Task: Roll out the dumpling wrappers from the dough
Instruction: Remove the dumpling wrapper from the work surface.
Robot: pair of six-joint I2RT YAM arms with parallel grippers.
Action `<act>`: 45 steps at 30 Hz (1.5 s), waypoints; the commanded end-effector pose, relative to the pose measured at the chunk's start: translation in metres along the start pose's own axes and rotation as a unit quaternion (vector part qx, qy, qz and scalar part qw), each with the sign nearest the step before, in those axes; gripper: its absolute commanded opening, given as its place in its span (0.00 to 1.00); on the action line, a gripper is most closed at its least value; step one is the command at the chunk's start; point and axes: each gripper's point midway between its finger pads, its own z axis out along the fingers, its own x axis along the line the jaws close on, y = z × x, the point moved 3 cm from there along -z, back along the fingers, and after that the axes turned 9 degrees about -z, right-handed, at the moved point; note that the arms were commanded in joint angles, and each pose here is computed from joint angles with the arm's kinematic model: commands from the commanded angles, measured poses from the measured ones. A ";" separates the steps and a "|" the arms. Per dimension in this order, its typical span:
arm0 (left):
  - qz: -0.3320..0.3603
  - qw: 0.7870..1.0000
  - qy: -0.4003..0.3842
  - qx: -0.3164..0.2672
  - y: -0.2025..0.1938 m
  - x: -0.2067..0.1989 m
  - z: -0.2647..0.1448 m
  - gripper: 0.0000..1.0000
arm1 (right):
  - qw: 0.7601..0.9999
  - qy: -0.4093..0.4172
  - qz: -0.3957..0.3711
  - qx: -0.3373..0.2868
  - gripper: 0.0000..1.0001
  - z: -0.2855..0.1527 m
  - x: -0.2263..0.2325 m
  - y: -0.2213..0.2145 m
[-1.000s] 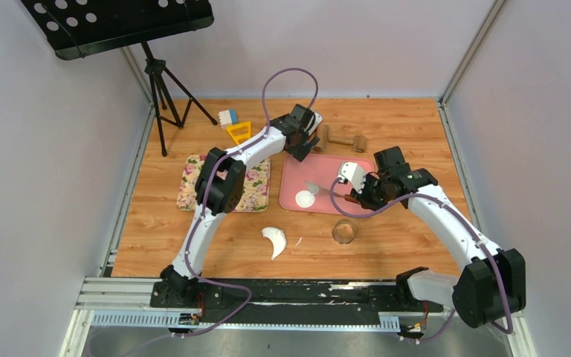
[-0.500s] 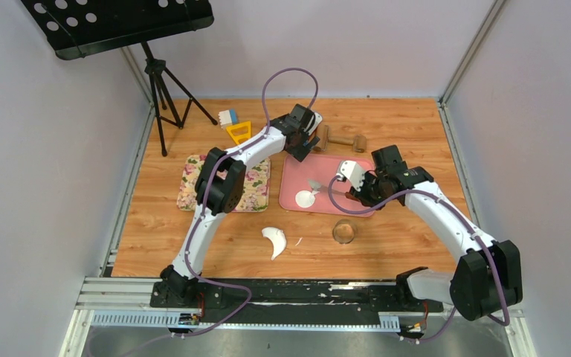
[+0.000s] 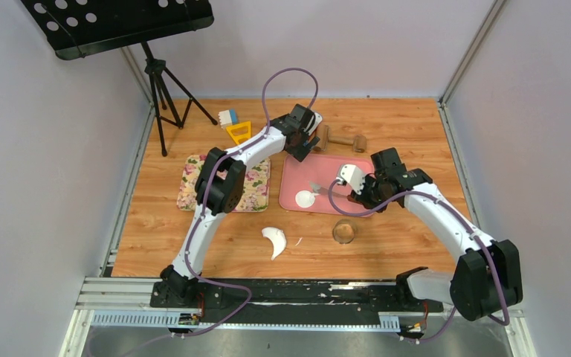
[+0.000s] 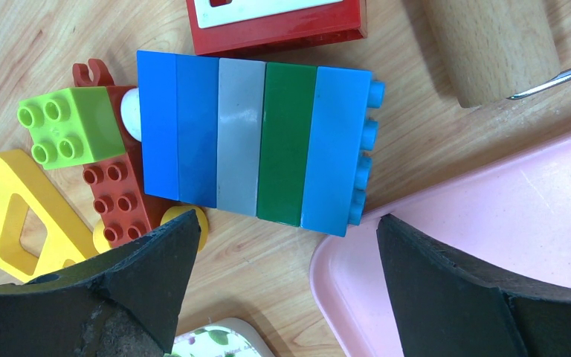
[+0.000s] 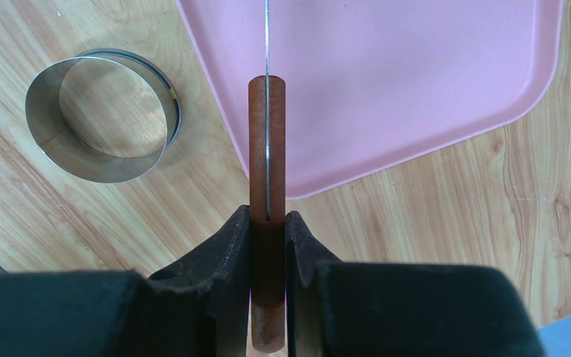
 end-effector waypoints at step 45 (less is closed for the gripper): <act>-0.007 1.000 -0.013 -0.009 0.005 0.000 -0.021 0.97 | 0.920 0.178 0.331 -0.109 0.00 -0.049 -0.005 -0.027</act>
